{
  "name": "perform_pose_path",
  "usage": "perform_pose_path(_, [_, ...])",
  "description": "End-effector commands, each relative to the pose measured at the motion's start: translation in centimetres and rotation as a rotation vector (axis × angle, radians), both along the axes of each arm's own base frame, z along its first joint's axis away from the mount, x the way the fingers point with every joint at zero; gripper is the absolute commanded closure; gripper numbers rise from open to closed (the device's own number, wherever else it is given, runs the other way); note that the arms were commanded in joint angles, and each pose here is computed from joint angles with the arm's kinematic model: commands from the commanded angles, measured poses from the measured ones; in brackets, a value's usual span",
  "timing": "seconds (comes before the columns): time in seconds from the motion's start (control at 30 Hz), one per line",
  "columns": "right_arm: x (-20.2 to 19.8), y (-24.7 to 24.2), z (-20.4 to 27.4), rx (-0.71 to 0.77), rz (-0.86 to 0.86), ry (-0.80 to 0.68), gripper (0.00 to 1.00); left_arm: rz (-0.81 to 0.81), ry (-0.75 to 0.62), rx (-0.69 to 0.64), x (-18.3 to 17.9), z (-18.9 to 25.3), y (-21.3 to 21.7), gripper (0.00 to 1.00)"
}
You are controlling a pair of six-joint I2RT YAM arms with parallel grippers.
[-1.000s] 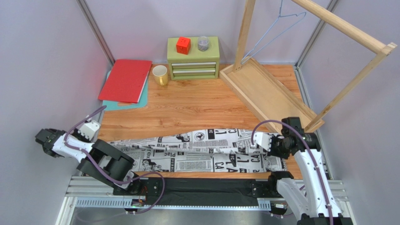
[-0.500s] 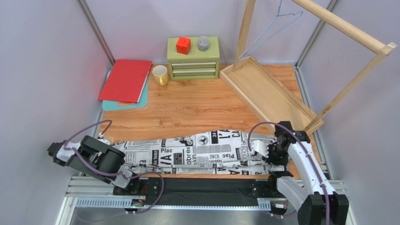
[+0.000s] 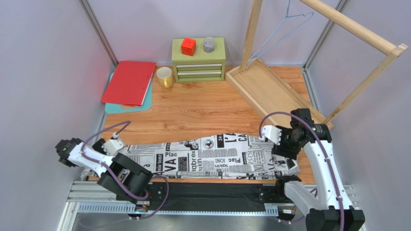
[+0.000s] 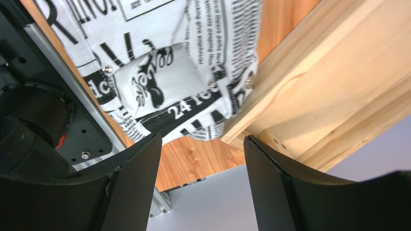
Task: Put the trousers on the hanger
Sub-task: Fold the trousers
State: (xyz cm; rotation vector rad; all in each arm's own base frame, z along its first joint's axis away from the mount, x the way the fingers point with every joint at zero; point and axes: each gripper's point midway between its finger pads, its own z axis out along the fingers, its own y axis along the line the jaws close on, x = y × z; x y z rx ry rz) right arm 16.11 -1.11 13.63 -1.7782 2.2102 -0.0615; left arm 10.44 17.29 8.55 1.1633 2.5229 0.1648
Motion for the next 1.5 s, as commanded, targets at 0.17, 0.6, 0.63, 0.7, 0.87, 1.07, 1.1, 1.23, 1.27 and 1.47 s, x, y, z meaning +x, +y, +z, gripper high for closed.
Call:
perform_pose_path(0.17, [-0.2, 3.0, -1.3, 0.115, -0.186, 0.273, 0.4, 0.004, 0.089, -0.058, 2.5, -5.7, -5.4, 0.22])
perform_pose_path(0.6, [1.9, -2.2, -11.4, -0.348, -0.238, 0.269, 0.53, -0.007, 0.357, -0.025, 7.0, -10.3, -8.2, 0.33])
perform_pose_path(0.63, [2.0, -2.7, -11.6, -0.369, -0.236, 0.257, 0.53, -0.03, 0.339, -0.022, 8.5, -9.9, -9.6, 0.33])
perform_pose_path(0.7, [2.4, -3.9, -11.6, -0.406, -0.239, 0.235, 0.53, -0.047, 0.326, 0.0, 10.2, -9.5, -10.3, 0.33])
perform_pose_path(0.87, [2.6, -5.9, -10.7, -0.468, -0.25, 0.216, 0.53, -0.099, 0.35, -0.05, 14.3, -7.9, -14.5, 0.36])
perform_pose_path(1.07, [2.2, -2.3, -7.0, -0.242, -0.277, 0.289, 0.53, -0.058, 0.326, -0.227, 16.4, -4.3, -19.2, 0.28])
perform_pose_path(1.1, [2.3, -1.4, -6.2, -0.196, -0.29, 0.299, 0.53, 0.027, 0.281, -0.279, 17.8, -2.5, -19.1, 0.26])
perform_pose_path(1.23, [3.4, 3.8, -2.5, -0.004, -0.304, 0.309, 0.53, 0.235, 0.189, -0.382, 19.5, 0.7, -16.2, 0.22])
perform_pose_path(1.27, [3.4, 4.9, -2.2, 0.03, -0.29, 0.311, 0.54, 0.285, 0.189, -0.376, 19.3, 0.8, -14.8, 0.22])
perform_pose_path(1.47, [2.9, 9.1, -3.8, 0.038, -0.244, 0.333, 0.56, 0.44, 0.286, -0.36, 18.0, -0.7, -10.1, 0.25])
